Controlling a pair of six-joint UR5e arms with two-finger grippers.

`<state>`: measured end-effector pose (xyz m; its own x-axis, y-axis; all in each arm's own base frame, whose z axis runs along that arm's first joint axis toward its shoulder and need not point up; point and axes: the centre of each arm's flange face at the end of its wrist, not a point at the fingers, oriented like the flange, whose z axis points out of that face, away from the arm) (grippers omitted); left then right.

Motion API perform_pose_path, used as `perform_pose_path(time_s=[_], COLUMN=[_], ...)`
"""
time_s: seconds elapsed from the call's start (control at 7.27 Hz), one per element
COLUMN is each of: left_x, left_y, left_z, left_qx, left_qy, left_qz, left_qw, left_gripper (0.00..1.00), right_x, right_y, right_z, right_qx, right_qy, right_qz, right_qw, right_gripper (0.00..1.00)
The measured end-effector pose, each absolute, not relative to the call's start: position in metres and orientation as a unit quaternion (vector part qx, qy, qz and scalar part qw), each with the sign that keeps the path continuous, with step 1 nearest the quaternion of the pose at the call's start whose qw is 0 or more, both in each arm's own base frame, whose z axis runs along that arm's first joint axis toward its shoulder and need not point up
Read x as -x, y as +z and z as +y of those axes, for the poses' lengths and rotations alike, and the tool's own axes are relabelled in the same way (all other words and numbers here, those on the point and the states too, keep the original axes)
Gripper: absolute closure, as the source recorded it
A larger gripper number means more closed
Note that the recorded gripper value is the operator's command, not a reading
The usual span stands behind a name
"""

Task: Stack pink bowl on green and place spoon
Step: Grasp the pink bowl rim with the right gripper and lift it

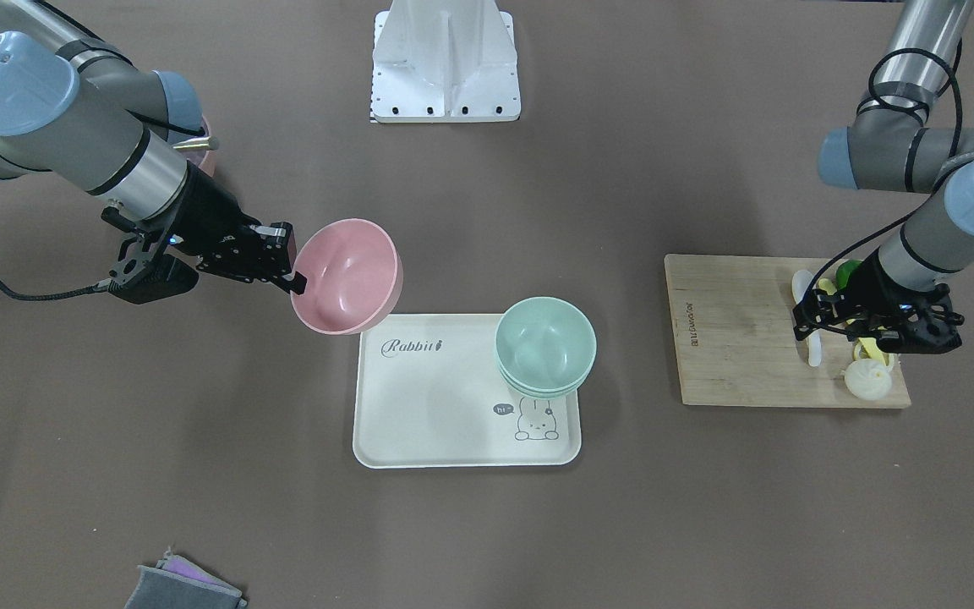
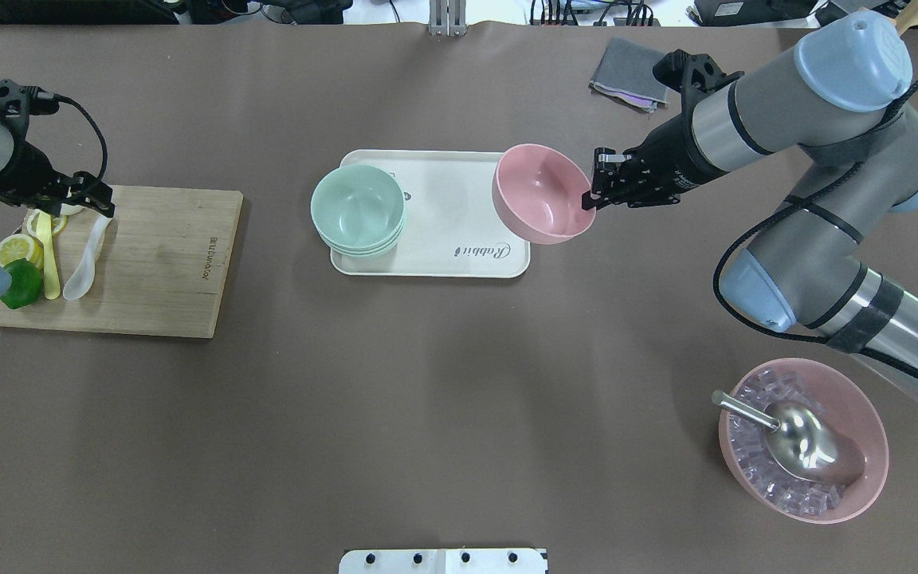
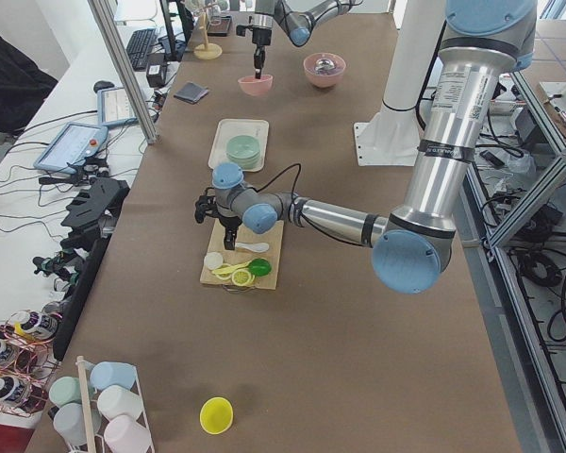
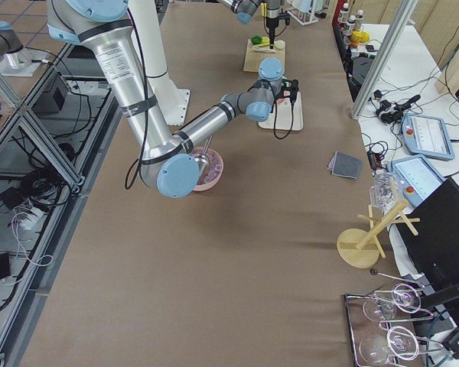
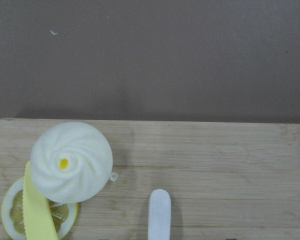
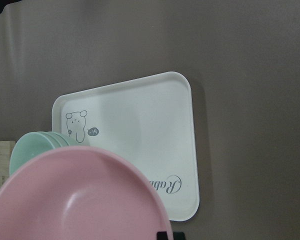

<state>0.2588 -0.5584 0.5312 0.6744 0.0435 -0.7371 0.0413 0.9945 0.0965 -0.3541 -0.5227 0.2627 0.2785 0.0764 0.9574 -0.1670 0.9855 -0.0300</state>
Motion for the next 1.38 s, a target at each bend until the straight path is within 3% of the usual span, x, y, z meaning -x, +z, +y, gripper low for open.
perform_pose_path(time_s=[0.41,0.96,1.1,1.38], left_x=[-0.266,-0.266,-0.268,-0.271], left_y=[0.545,0.557,0.556,0.555], left_z=[-0.546,-0.541,-0.541,-0.540], left_qx=[-0.050,-0.053,-0.052,-0.051], left_qy=[0.010,0.013,0.013,0.014], left_qz=[0.404,0.406,0.406,0.407], left_qw=[0.913,0.912,0.912,0.912], left_gripper=[0.32,0.56,0.58,0.75], right_x=[0.356,0.361,0.362,0.363], right_y=[0.250,0.225,0.223,0.222], right_z=[-0.528,-0.536,-0.535,-0.535], right_qx=[-0.049,-0.046,-0.046,-0.044], right_qy=[0.092,0.106,0.106,0.107], right_qz=[-0.597,-0.591,-0.591,-0.592], right_qw=[0.796,0.798,0.798,0.798], right_gripper=[1.00,1.00,1.00,1.00])
